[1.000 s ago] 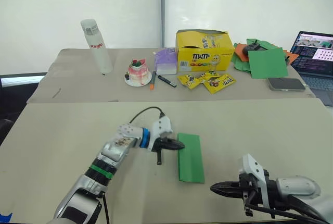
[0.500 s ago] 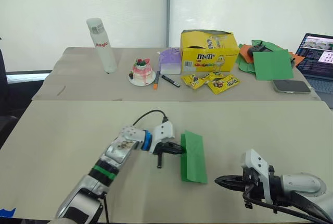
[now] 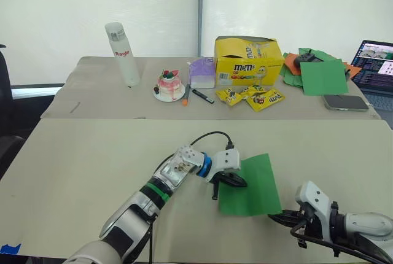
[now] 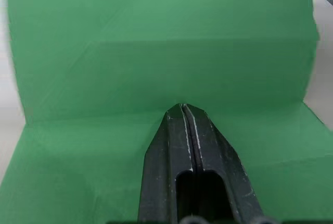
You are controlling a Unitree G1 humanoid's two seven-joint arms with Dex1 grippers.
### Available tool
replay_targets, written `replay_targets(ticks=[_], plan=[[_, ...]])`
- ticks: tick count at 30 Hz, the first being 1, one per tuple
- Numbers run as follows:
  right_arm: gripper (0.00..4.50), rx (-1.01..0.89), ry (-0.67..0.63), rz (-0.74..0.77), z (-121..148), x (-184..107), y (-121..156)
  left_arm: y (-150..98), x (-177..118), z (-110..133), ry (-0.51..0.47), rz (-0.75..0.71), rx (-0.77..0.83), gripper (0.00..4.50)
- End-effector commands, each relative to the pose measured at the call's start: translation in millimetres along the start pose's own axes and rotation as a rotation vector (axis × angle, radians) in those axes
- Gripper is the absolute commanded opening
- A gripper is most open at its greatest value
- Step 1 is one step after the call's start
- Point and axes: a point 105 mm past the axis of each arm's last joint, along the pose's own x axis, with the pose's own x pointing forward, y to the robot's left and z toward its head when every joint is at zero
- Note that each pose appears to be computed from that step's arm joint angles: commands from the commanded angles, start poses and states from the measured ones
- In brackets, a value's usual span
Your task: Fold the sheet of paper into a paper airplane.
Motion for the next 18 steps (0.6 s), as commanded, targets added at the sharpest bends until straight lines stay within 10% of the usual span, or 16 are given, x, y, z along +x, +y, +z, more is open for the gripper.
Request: replay_targets(ticks=[1, 10, 18], plan=[[0.00, -0.038, 0.001, -0.048, 7, -9, -5, -13, 13, -20, 0.093, -0.066, -0.065, 0.04], [0.00, -0.022, -0.037, -0.473, 22, -39, -75, -14, 13, -26, 0.137, -0.070, -0.119, 0.04], [2.59, 0.150, -0.155, -0.348, 41, 0, -58, -3, 6, -21, 0.085, 0.041, -0.102, 0.00]])
